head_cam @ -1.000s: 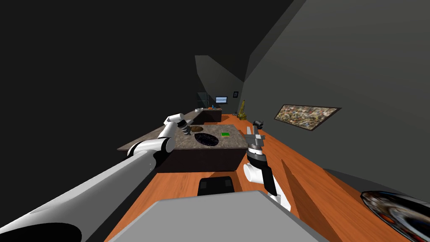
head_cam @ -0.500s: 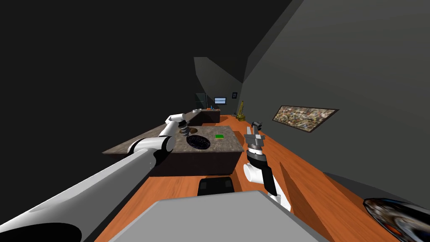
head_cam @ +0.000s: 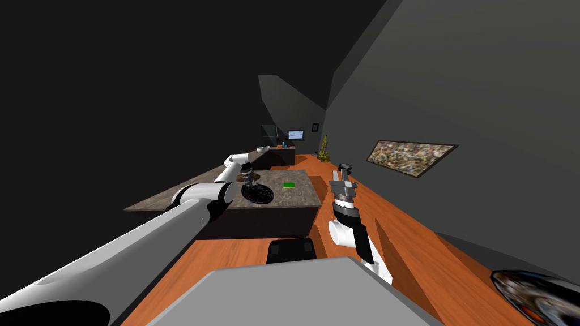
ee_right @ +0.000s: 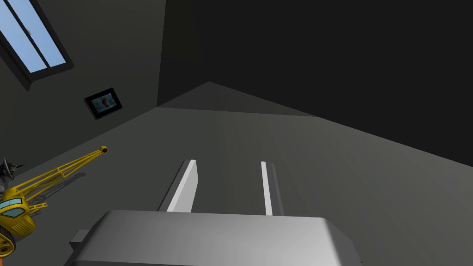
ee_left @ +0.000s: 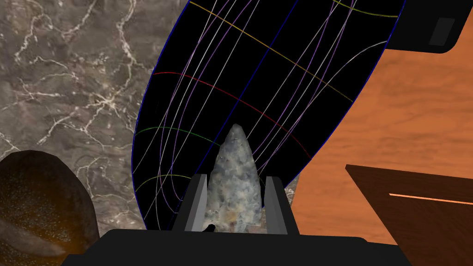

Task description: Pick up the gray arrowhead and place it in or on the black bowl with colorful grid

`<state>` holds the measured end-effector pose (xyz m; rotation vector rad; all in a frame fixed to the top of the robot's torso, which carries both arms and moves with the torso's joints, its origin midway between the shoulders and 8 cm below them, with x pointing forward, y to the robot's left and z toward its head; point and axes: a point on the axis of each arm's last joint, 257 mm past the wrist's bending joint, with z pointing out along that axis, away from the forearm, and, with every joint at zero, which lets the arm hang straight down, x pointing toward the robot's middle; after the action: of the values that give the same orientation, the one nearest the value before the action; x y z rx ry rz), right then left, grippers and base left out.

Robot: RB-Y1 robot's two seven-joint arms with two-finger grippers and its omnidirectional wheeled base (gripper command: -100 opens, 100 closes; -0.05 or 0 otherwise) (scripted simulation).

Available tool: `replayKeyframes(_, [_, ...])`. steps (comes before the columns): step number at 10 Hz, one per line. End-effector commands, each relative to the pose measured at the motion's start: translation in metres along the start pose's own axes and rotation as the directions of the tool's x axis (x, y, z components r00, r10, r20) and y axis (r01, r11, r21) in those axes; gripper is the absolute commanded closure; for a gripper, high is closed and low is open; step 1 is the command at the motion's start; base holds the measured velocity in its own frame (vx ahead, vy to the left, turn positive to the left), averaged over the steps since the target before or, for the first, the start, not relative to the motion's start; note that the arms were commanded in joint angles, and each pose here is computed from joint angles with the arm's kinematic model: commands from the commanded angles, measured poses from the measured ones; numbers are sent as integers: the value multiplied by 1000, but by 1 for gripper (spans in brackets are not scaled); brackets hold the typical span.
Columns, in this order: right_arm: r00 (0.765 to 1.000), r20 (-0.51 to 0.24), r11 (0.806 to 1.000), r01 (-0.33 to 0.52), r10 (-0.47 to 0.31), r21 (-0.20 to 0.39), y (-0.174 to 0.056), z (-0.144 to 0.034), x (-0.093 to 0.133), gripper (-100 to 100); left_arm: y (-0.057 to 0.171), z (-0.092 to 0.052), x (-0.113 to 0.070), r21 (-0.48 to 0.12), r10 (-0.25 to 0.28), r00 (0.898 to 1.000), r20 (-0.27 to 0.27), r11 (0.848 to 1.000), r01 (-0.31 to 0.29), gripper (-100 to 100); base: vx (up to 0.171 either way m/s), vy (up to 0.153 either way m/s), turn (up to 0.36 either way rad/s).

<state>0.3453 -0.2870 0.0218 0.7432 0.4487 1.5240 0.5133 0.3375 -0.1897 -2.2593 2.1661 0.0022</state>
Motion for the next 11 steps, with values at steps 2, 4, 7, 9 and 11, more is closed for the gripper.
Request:
replayKeyframes(2, [1000, 0, 1000, 0, 0, 0, 0, 0, 0, 0, 1, 0, 0, -5, 0, 1000, 0, 1000, 0, -100, 7, -23, 1])
replayKeyframes(4, [1000, 0, 1000, 0, 0, 0, 0, 0, 0, 0, 1, 0, 0, -5, 0, 1000, 0, 1000, 0, -100, 0, 0, 0])
replayKeyframes(7, [1000, 0, 1000, 0, 0, 0, 0, 0, 0, 0, 1, 0, 0, -5, 0, 1000, 0, 1000, 0, 0, 0, 0, 0])
replayKeyframes(9, [1000, 0, 1000, 0, 0, 0, 0, 0, 0, 0, 12, 4, -35, -13, -45, 999, -9, 999, 45, -100, -25, -46, -237])
replayKeyframes(11, [1000, 0, 1000, 0, 0, 0, 0, 0, 0, 0, 24, 10, -67, -26, -84, 996, -8, 996, 84, -100, -24, -55, -250])
